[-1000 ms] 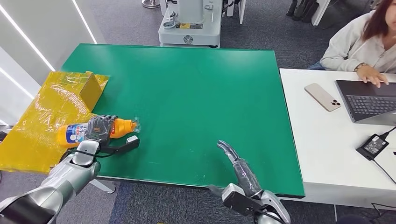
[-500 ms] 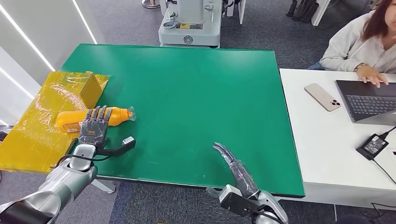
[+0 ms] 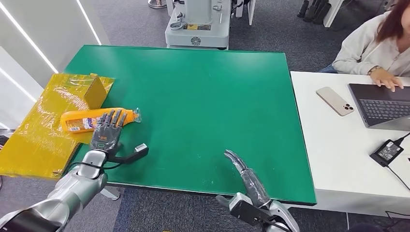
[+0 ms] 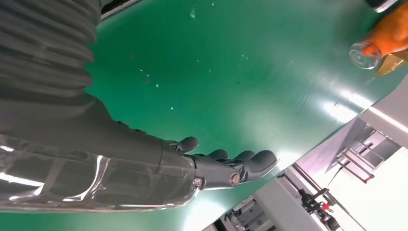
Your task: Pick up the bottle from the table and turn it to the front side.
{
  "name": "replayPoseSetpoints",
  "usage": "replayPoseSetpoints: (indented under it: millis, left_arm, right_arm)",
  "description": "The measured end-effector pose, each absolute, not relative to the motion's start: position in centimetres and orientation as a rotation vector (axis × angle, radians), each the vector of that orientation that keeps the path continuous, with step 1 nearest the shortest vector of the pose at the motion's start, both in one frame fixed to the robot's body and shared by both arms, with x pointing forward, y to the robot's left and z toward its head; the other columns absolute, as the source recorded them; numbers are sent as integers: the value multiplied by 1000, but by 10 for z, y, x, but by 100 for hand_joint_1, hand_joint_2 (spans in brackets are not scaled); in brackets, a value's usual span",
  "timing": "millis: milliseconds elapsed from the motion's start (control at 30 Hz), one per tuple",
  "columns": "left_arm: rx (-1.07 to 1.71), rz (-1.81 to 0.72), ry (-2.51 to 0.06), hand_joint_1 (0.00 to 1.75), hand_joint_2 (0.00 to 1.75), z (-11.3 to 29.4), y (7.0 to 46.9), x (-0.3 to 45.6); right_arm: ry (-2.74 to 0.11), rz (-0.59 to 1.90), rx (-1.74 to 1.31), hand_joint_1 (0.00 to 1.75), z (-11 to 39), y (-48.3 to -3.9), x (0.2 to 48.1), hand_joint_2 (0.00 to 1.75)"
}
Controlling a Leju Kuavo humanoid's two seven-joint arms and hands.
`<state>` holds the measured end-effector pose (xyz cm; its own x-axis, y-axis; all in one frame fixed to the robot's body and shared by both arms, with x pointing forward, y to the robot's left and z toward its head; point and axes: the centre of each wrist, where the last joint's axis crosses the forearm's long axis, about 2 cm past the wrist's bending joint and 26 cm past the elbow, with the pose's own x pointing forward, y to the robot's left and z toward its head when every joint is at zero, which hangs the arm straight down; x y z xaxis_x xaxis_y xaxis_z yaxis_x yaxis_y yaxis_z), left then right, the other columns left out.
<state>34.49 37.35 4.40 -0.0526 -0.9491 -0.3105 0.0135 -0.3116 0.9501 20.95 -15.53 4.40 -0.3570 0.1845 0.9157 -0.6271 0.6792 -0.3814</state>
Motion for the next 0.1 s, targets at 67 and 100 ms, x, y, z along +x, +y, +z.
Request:
replayPoseSetpoints:
  millis: [67, 100]
  left_arm:
    - [1312, -1469, -1217, 0, 175, 43, 351, 345]
    - [1291, -1463, -1256, 0, 175, 44, 345, 345]
  right_arm:
    - [-1748, 849, 346, 0, 43, -157, 208, 175]
    - [-1749, 841, 344, 0, 42, -157, 208, 175]
